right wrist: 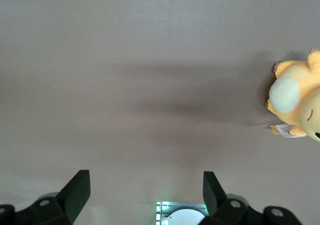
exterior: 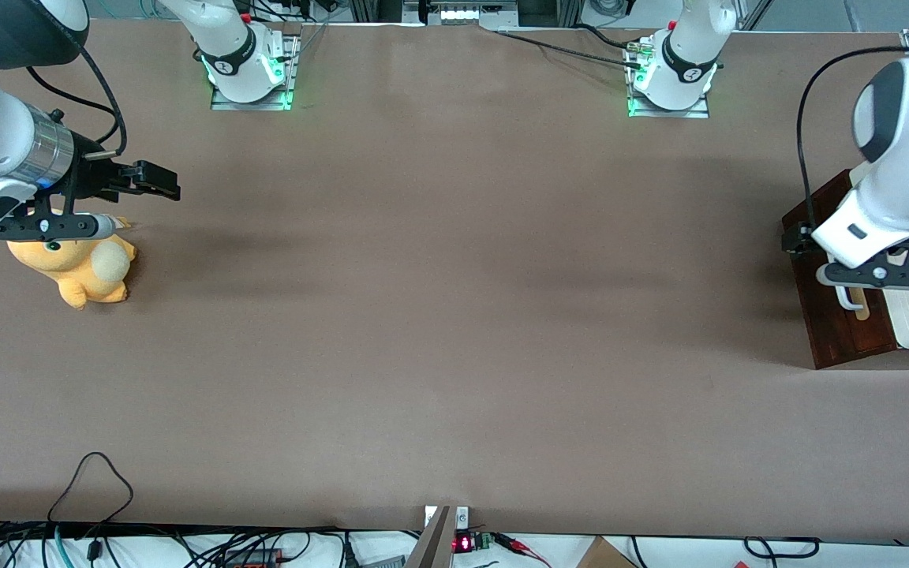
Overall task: Open lower drawer with left arm only
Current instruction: 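Lower the open left gripper toward the lower drawer's white handle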
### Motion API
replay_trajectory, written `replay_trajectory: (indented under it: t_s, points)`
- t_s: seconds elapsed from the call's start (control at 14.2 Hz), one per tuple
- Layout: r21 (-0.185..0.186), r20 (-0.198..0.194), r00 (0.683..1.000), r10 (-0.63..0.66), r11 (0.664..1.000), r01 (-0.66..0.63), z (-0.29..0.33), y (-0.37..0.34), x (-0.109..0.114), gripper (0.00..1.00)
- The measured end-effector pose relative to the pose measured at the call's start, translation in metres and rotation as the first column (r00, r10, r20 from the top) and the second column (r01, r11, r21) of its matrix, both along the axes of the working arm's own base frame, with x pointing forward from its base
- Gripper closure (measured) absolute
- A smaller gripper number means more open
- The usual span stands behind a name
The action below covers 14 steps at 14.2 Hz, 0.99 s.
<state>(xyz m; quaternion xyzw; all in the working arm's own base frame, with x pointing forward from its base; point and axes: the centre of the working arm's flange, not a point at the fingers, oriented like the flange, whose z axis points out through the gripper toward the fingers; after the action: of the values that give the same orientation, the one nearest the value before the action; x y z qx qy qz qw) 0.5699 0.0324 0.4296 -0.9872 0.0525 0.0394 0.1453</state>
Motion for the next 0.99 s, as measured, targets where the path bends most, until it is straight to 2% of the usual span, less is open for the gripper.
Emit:
replay_trajectory:
  t_s: [0.21,0.35,0.49,0.63,0.85,0.99]
  points:
    - [0.133,-0.029,0.998,0.056,0.990,-0.051,-0.054,-0.015,-0.012,0.01]
    - [0.240,-0.013,0.995,0.104,0.966,-0.098,-0.089,-0.036,-0.023,0.01]
    - [0.319,-0.004,0.994,0.107,0.942,-0.100,-0.117,-0.049,-0.033,0.01]
    - [0.385,-0.012,0.997,0.077,0.921,-0.066,-0.135,-0.049,-0.040,0.02]
    - [0.515,-0.047,0.999,0.011,0.857,0.015,-0.152,-0.033,-0.050,0.02]
    - [0.573,-0.071,0.997,-0.034,0.817,0.069,-0.160,-0.027,-0.054,0.03]
